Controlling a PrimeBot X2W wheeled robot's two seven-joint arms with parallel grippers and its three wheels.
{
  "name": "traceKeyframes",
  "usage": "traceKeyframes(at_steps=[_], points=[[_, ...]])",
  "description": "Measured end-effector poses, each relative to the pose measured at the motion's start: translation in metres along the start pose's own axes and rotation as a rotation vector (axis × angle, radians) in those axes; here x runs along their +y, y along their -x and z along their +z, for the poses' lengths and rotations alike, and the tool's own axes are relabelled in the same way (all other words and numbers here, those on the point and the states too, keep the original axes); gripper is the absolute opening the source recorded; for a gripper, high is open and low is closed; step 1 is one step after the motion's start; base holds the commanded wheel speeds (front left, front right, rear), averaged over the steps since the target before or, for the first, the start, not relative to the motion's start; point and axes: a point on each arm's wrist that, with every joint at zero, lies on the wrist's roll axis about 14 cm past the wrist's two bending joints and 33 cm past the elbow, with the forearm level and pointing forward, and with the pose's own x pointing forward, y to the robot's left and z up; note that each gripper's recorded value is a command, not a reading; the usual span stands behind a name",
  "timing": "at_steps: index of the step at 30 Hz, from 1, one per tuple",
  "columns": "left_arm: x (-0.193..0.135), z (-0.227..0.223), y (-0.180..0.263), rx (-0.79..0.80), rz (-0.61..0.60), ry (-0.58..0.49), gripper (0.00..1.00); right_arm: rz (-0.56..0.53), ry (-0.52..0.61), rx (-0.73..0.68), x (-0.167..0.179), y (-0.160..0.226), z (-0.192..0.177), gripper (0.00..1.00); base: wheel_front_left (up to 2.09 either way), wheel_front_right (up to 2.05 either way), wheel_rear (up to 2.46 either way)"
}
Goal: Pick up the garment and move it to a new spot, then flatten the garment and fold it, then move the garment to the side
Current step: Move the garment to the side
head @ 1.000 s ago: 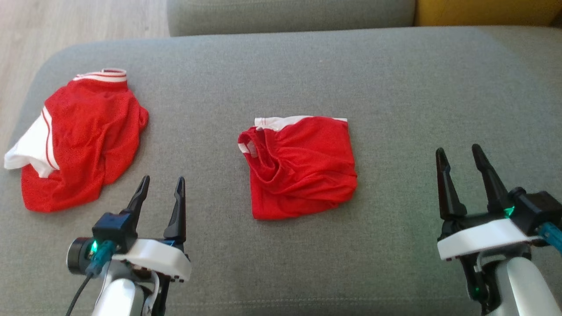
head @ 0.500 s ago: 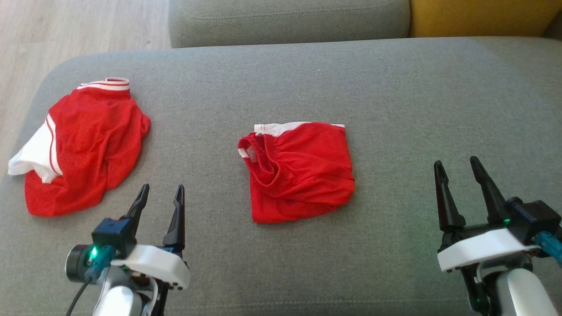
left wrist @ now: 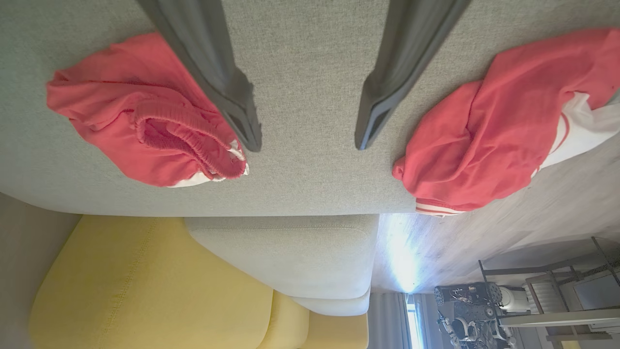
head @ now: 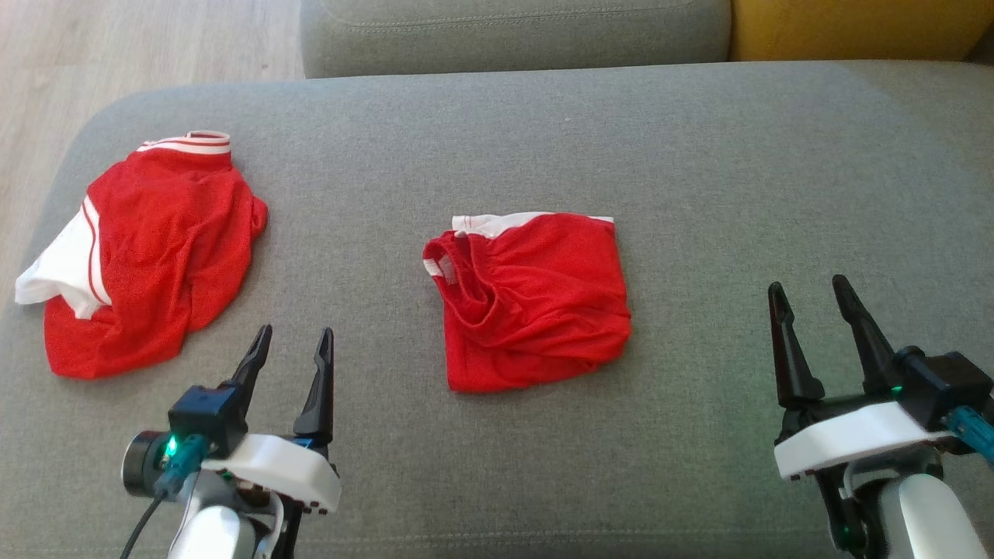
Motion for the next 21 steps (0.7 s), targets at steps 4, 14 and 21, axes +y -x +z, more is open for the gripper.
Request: traceKeyframes(at_steps=[4, 14, 21], points=[[0.001, 0.0, 0.0, 0.001, 0.002, -0.002, 1.0, -0.001, -0.001, 0.001, 0.0, -0.001, 0.0, 1.0, 0.0, 0.0, 0.0], [0.005, -0.001, 0.002, 0.004, 0.013, -0.001, 1.0, 0.003, -0.008, 0.019, 0.002, -0.006, -0.006, 1.0, 0.0, 0.0, 0.0], [0.014, 0.012, -0.007, -0.041, 0.043, 0.006, 1.0, 0.032, 0.002, 0.16, 0.004, -0.027, -0.041, 1.0, 0.0, 0.0, 0.0]])
